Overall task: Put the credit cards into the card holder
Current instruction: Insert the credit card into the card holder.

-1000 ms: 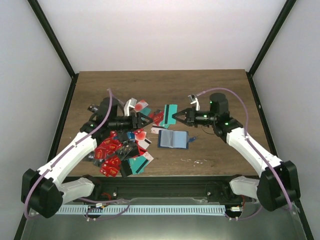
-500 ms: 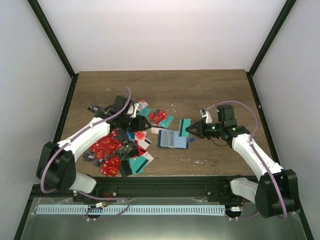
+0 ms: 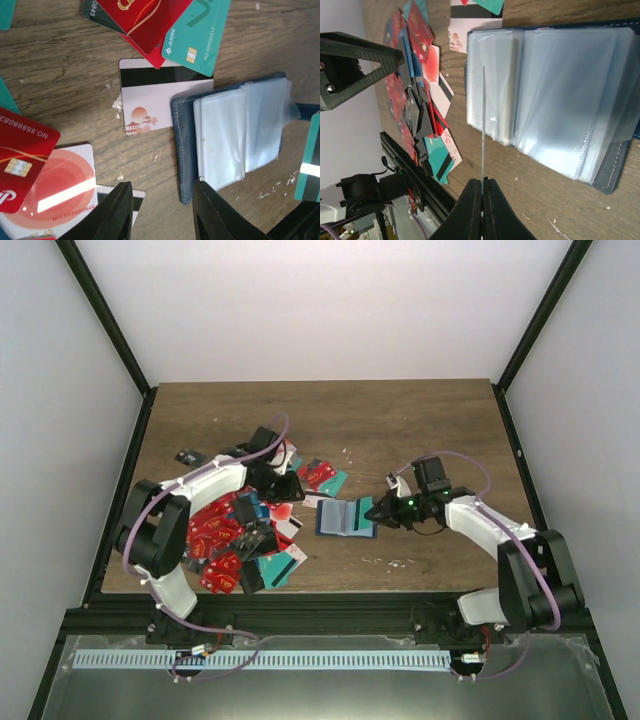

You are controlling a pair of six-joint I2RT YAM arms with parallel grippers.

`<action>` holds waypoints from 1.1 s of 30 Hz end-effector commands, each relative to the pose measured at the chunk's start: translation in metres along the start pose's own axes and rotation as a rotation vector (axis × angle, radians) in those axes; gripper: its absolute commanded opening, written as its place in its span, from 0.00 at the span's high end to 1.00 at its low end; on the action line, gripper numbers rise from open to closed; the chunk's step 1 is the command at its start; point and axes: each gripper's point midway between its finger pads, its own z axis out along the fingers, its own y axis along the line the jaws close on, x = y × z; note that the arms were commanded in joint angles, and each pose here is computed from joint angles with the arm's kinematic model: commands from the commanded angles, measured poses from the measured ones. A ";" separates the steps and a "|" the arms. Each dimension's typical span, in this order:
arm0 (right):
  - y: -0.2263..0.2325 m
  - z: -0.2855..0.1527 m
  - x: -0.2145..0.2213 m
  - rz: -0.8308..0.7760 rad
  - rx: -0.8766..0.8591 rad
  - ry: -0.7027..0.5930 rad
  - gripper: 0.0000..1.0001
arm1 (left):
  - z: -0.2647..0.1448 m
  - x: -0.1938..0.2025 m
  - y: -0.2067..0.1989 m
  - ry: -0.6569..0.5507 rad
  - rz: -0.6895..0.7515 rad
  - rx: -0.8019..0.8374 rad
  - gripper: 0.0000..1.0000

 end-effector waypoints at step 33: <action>-0.016 0.060 -0.024 -0.103 -0.029 0.068 0.99 | 0.067 0.027 -0.005 0.229 0.041 0.025 0.79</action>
